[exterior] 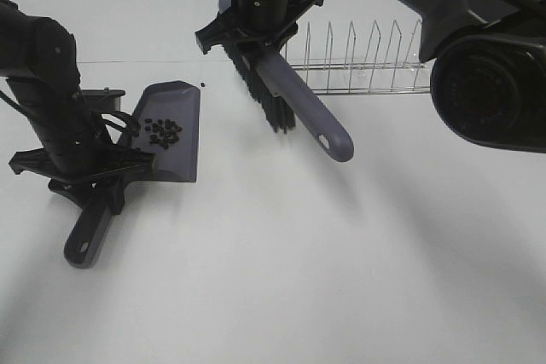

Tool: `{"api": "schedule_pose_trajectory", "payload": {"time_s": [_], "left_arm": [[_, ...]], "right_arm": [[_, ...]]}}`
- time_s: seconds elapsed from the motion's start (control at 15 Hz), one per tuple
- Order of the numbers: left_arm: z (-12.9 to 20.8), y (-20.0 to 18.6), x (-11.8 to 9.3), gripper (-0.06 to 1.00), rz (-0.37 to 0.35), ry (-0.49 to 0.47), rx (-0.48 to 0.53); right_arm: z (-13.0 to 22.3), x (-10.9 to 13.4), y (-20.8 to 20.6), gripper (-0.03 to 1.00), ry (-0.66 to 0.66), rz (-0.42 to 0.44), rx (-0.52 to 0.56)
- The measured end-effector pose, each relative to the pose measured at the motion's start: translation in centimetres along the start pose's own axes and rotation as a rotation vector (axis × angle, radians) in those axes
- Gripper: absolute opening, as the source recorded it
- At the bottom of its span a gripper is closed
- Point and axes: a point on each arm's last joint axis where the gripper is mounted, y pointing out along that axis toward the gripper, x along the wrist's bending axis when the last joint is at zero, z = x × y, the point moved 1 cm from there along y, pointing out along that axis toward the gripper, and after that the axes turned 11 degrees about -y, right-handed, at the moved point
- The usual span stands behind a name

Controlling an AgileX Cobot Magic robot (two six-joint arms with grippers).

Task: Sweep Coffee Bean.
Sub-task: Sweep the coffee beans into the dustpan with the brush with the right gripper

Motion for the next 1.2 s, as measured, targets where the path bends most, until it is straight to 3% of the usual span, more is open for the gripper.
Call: {"api": "schedule_pose_trajectory", "payload": {"time_s": [0.13,0.47,0.67,0.87,1.2], "left_arm": [[-0.1,0.0,0.0,0.32,-0.001,-0.005,-0.002],[-1.4,-0.3,-0.4,0.32,0.006,0.004,-0.031],[-1.7,-0.1,-0.6,0.32,0.002,0.011,-0.022],[-1.8,0.0,-0.6,0.32,-0.001,0.012,-0.016],[-1.8,0.0,-0.6,0.32,-0.002,0.012,-0.014]], "right_arm": [[0.6,-1.4,1.2,0.28,0.007,-0.008,0.023],[1.3,-0.3,5.2,0.28,-0.074,-0.044,0.048],[0.7,-0.8,5.6,0.28,-0.122,0.02,-0.009],[0.1,-0.7,6.2,0.28,-0.174,0.032,-0.078],[0.3,0.4,7.6,0.28,-0.251,-0.025,-0.092]]}}
